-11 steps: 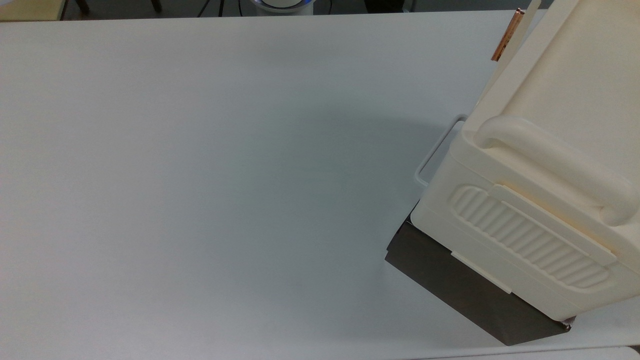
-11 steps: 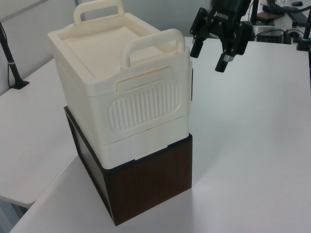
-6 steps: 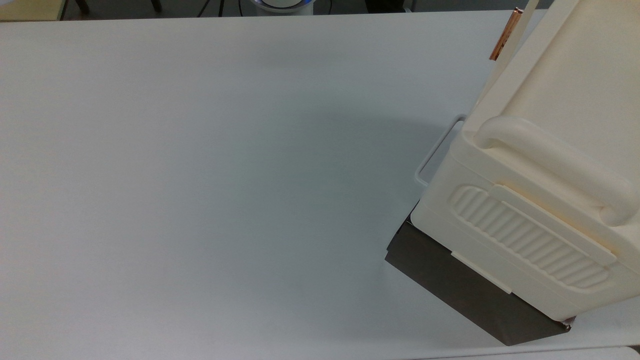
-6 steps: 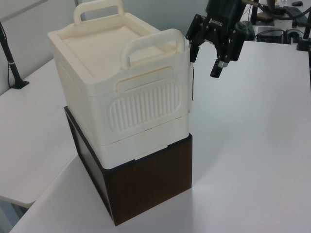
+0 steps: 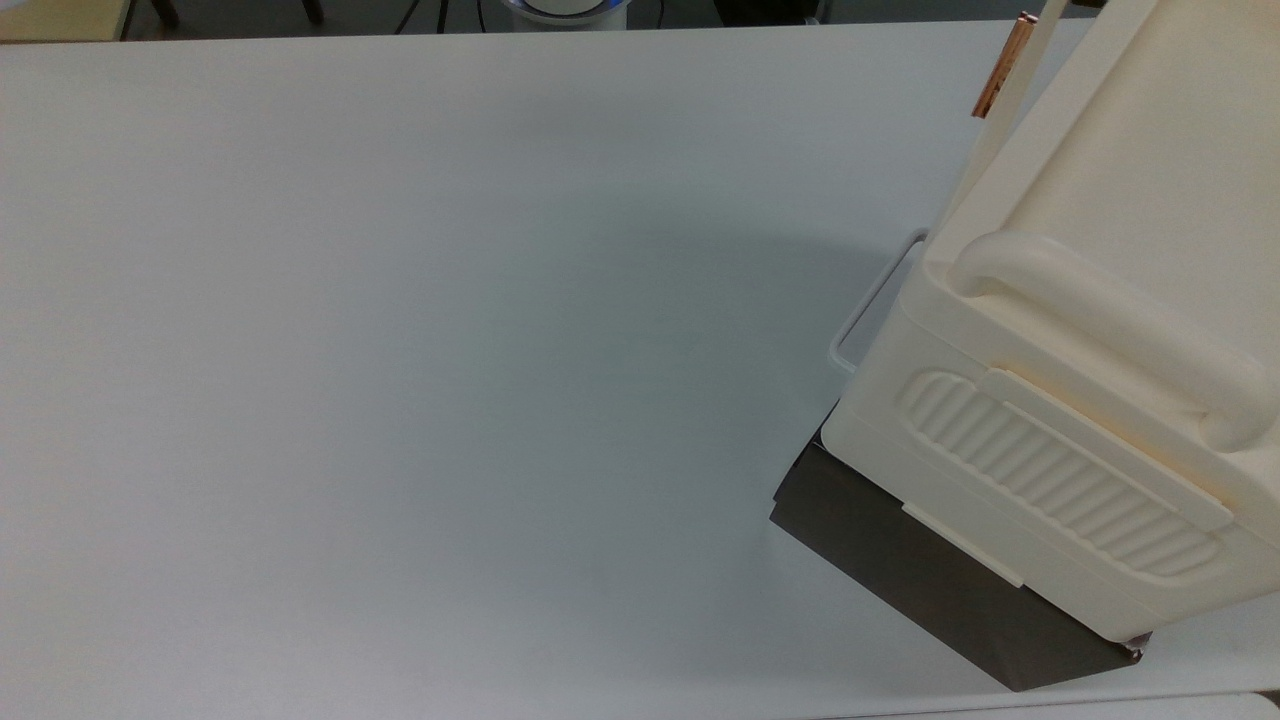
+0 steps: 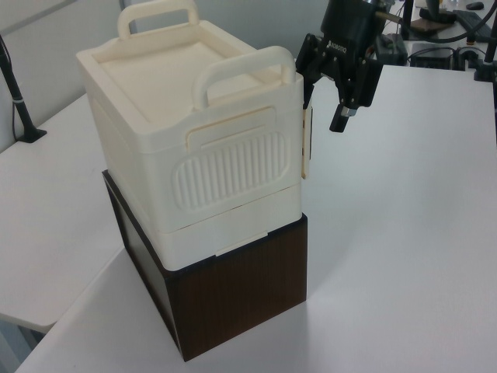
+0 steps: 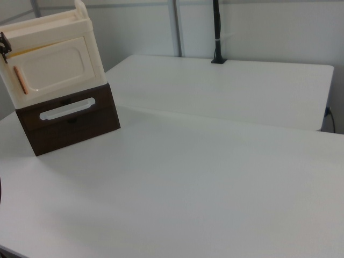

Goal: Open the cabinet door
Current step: 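Pull the door edge outward, swinging the door open on its hinge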

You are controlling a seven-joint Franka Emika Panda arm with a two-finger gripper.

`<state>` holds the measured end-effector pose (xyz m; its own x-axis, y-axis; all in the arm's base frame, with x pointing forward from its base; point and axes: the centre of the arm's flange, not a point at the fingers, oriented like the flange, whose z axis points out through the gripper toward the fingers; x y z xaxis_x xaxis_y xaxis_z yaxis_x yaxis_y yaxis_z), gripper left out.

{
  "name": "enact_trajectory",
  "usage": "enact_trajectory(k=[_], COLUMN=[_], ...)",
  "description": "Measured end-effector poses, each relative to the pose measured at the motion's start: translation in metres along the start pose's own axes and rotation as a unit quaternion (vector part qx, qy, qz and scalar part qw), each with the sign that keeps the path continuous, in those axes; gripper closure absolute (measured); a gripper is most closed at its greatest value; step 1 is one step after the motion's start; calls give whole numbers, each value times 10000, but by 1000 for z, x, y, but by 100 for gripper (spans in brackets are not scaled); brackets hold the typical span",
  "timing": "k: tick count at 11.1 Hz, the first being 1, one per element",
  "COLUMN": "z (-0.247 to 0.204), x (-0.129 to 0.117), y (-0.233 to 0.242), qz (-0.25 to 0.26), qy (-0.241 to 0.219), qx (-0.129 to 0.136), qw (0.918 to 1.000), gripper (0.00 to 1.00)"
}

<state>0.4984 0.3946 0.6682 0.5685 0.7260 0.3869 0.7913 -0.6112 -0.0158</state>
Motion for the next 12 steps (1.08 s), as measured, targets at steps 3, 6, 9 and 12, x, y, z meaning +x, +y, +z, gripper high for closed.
enact_trajectory(k=[3,6,9,12], z=[-7,-22,-24,-32], x=[-12,-26,-44,-81], y=[11,25,55,134], qz=[101,246,462,1106], qy=[-258,-478,-834,-1050], qx=[20,10,-119,-460], qw=[9996,9986,9954,9872], gripper=[0,0,0,0])
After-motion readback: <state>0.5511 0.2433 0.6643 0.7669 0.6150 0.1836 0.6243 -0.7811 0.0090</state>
